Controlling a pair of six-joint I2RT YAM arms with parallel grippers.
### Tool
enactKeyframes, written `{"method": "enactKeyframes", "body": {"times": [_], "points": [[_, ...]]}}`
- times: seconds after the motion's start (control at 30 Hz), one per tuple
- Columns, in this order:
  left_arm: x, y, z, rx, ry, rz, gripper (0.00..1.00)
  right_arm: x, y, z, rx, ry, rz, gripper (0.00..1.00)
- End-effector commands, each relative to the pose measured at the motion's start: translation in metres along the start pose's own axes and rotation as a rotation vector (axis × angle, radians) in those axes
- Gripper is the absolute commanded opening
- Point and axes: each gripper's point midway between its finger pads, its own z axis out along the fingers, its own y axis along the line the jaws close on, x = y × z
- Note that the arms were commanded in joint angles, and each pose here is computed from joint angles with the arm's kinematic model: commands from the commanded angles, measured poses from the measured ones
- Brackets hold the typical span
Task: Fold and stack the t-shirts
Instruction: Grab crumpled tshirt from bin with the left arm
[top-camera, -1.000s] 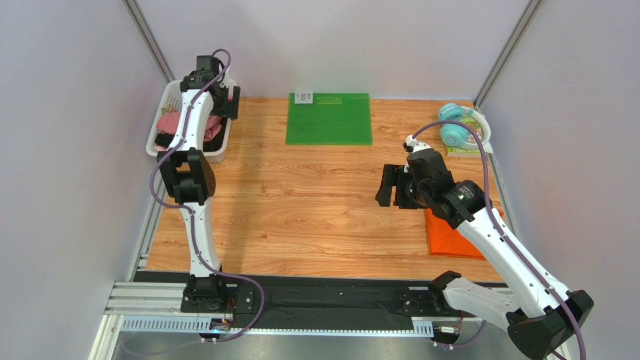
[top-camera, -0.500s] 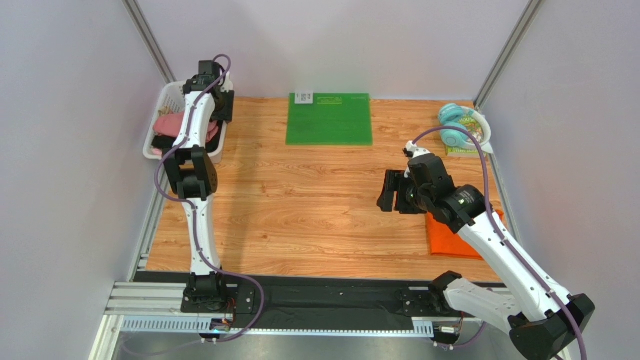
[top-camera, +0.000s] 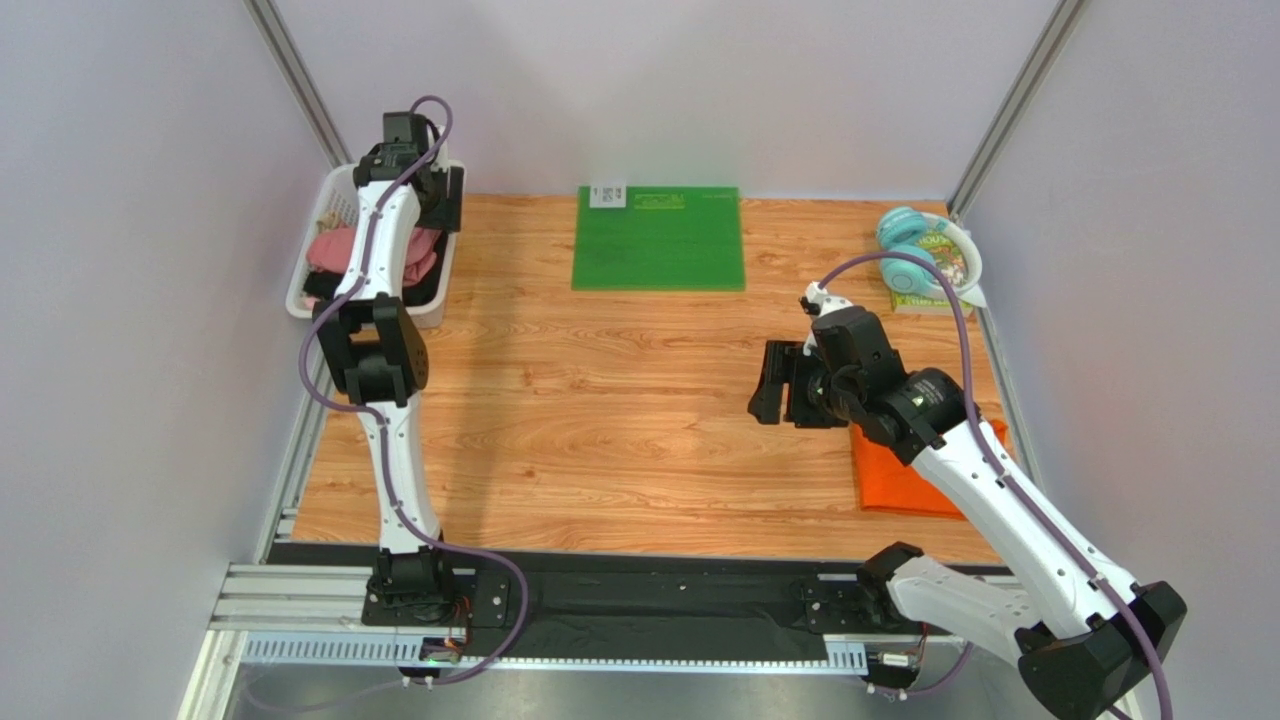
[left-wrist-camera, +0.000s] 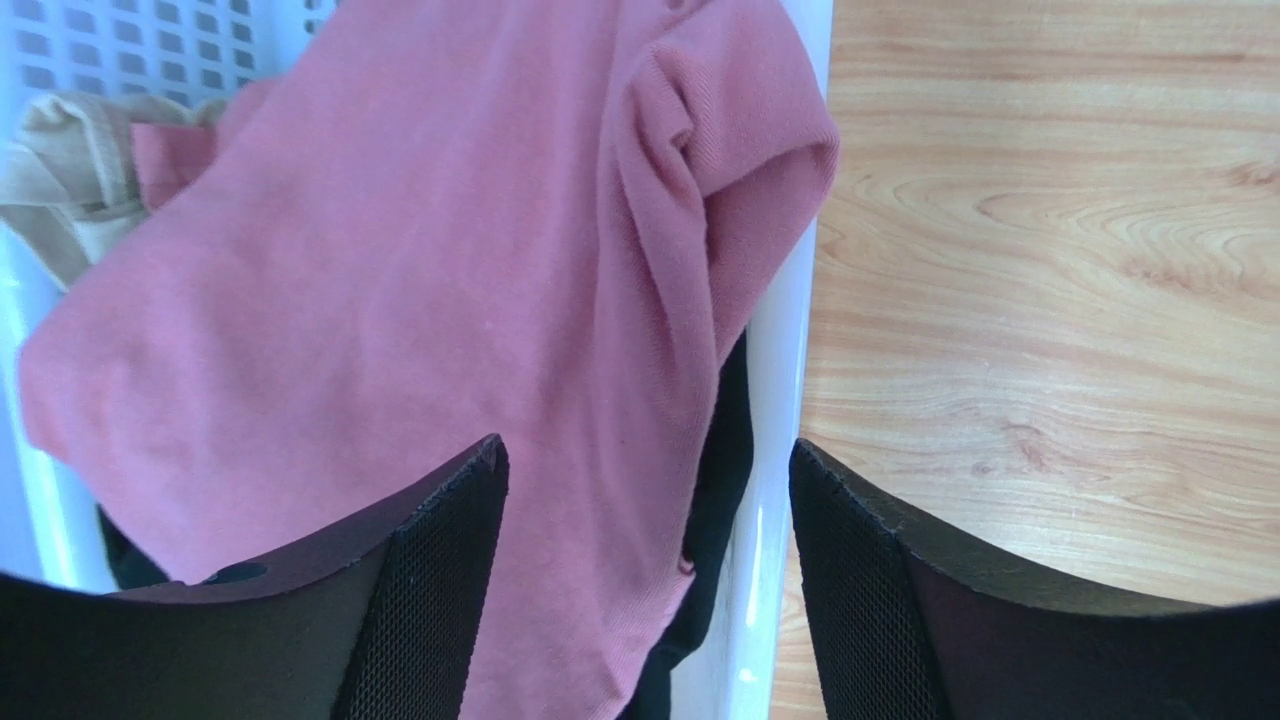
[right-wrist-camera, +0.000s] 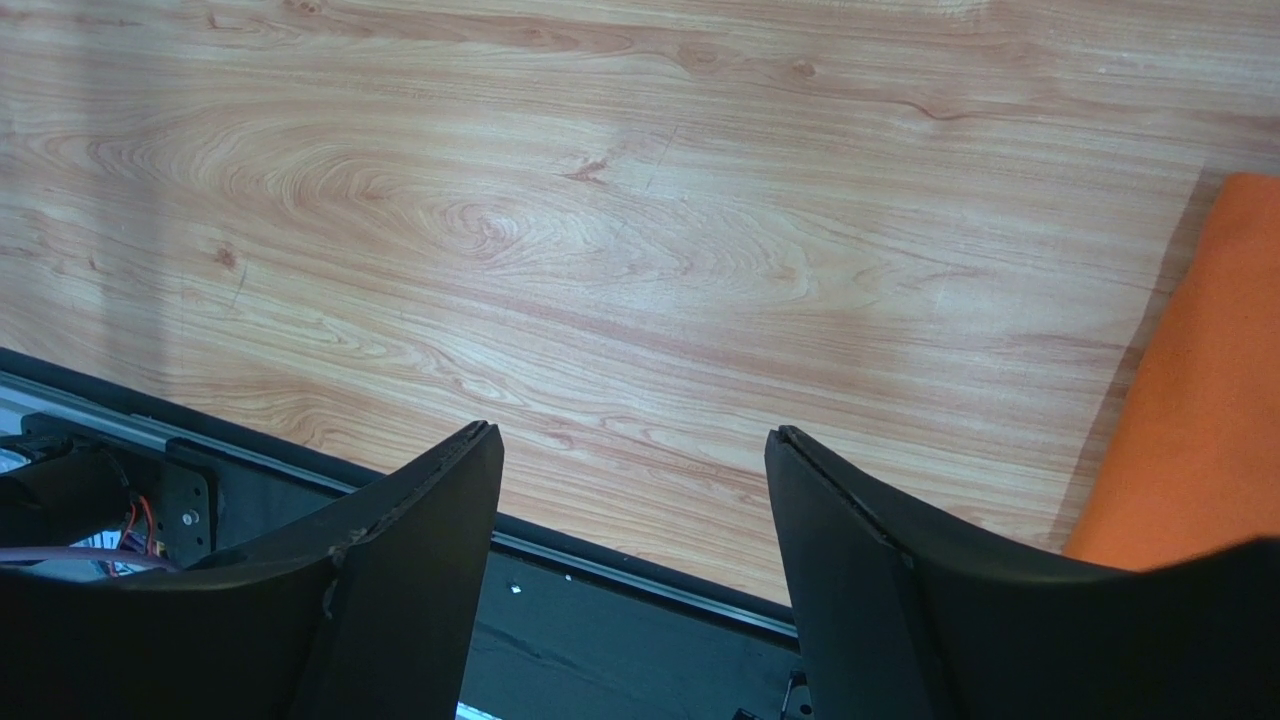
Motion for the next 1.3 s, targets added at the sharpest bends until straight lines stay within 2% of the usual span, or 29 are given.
{"method": "enactKeyframes", "body": {"times": [0.0, 0.1, 0.23, 0.4, 0.53, 0.77, 0.9, 1.07, 1.17, 1.27], "points": [[-0.034, 0.014, -0.039, -0.022, -0.120, -0.013, 0.76, 0.000, 0.002, 0.003, -0.013, -0.013, -0.006, 0.71], [-0.035, 0.017, -0.036, -0.032, -0.127, -0.013, 0.74, 0.001, 0.001, 0.004, -0.008, -0.010, -0.006, 0.71], [-0.037, 0.016, -0.031, -0.030, -0.139, -0.002, 0.66, -0.001, 0.001, 0.003, -0.009, -0.017, -0.009, 0.70], [-0.024, 0.014, -0.010, -0.051, -0.088, 0.025, 0.59, -0.002, 0.002, 0.002, -0.012, -0.024, -0.008, 0.70], [-0.016, 0.017, 0.001, -0.106, -0.058, 0.062, 0.50, 0.000, 0.001, 0.003, -0.012, -0.021, -0.004, 0.70], [-0.005, 0.005, 0.014, -0.126, -0.017, 0.144, 0.53, -0.001, 0.002, 0.004, -0.017, -0.025, 0.000, 0.70], [-0.002, -0.013, 0.010, -0.066, -0.016, 0.135, 0.56, 0.000, 0.004, 0.007, -0.028, -0.022, 0.004, 0.70], [0.000, -0.009, 0.014, -0.084, -0.010, 0.142, 0.58, 0.002, 0.003, 0.010, -0.026, -0.014, 0.003, 0.71], [-0.001, -0.006, 0.016, -0.098, -0.012, 0.139, 0.56, 0.002, 0.003, 0.009, -0.026, -0.016, 0.000, 0.71], [-0.005, -0.008, 0.015, -0.093, -0.025, 0.134, 0.48, 0.005, 0.001, 0.010, -0.022, -0.012, 0.000, 0.69]]}}
